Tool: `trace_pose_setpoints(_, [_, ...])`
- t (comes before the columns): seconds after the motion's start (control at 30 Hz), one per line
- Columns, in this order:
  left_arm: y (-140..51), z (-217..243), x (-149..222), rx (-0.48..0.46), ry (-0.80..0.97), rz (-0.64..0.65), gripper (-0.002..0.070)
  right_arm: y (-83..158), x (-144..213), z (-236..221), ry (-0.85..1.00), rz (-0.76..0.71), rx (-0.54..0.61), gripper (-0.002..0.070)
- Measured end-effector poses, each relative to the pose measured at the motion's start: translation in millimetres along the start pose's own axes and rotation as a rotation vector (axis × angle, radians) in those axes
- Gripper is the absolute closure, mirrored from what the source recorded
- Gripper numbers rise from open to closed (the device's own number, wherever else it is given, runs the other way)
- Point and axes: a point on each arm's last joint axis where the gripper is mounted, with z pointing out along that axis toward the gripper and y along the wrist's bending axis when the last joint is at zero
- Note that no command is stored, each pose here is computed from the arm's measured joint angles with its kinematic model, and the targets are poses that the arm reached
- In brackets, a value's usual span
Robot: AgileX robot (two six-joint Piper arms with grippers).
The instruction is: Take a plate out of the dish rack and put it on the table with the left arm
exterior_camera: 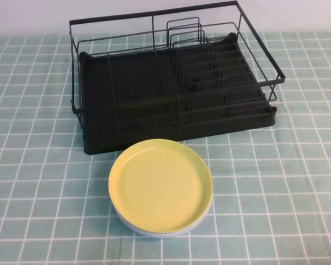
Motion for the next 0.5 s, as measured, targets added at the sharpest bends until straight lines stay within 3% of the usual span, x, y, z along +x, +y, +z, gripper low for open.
trace_pose_setpoints(0.1, [0.0, -0.2, 6.6, -0.003, 0.073, 0.002, 0.0676, 0.0, 0.0, 0.0, 0.0, 0.0, 0.0, 0.0694])
trace_pose_setpoints(0.5, [0.2, -0.3, 7.5, -0.004, 0.083, 0.001, 0.0676, 0.0, 0.0, 0.0, 0.0, 0.0, 0.0, 0.0694])
